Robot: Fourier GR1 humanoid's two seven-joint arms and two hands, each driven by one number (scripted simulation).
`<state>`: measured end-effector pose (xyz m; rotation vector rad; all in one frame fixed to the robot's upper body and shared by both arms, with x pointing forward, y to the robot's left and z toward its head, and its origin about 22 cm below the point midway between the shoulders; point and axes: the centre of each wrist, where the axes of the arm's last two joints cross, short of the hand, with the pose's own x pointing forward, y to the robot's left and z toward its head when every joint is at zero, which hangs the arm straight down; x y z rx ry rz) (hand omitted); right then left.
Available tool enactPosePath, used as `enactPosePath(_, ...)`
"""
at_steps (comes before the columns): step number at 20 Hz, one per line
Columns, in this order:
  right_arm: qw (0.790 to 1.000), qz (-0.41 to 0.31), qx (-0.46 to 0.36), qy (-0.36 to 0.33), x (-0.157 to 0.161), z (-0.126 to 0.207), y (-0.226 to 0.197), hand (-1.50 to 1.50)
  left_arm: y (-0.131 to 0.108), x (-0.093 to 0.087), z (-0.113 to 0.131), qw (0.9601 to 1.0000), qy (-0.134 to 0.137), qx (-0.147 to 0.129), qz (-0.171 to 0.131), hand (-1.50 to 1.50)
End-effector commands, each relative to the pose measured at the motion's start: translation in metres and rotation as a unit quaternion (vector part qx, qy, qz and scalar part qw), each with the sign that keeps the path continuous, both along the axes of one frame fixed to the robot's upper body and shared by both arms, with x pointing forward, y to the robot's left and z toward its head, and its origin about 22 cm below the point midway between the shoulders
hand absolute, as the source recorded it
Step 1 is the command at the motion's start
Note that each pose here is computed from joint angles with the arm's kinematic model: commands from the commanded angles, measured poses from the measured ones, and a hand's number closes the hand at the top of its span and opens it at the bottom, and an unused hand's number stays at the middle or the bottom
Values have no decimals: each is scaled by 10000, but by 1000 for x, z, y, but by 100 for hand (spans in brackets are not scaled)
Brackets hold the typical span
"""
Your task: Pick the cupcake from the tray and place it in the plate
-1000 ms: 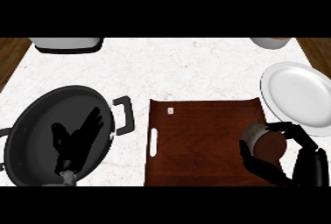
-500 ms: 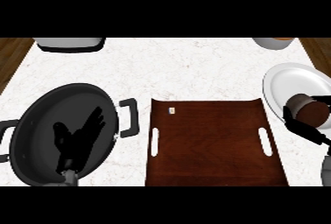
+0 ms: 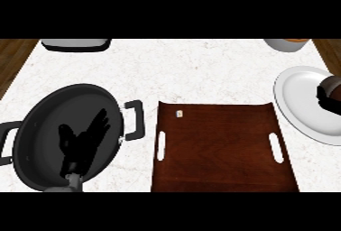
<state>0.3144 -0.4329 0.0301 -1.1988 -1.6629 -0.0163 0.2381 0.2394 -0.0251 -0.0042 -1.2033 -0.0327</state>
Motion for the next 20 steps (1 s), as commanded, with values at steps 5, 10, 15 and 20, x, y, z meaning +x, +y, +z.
enactPosePath(5,9908,-357,258,1280,-5,-12,-47,150,-13,8,-7,9999,-33,-54,-112,0)
enactPosePath(10,9754,236,84,2191,4,-12,-44,-150,-13,5,0,9996,-34,-46,-281,0)
enactPosePath(15,9828,816,526,1570,8,-22,-33,-150,-27,4,-7,9996,-67,-162,-206,0)
enactPosePath(20,9896,877,1122,222,9,-1,-49,-150,-12,6,3,9998,-133,-28,-157,0)
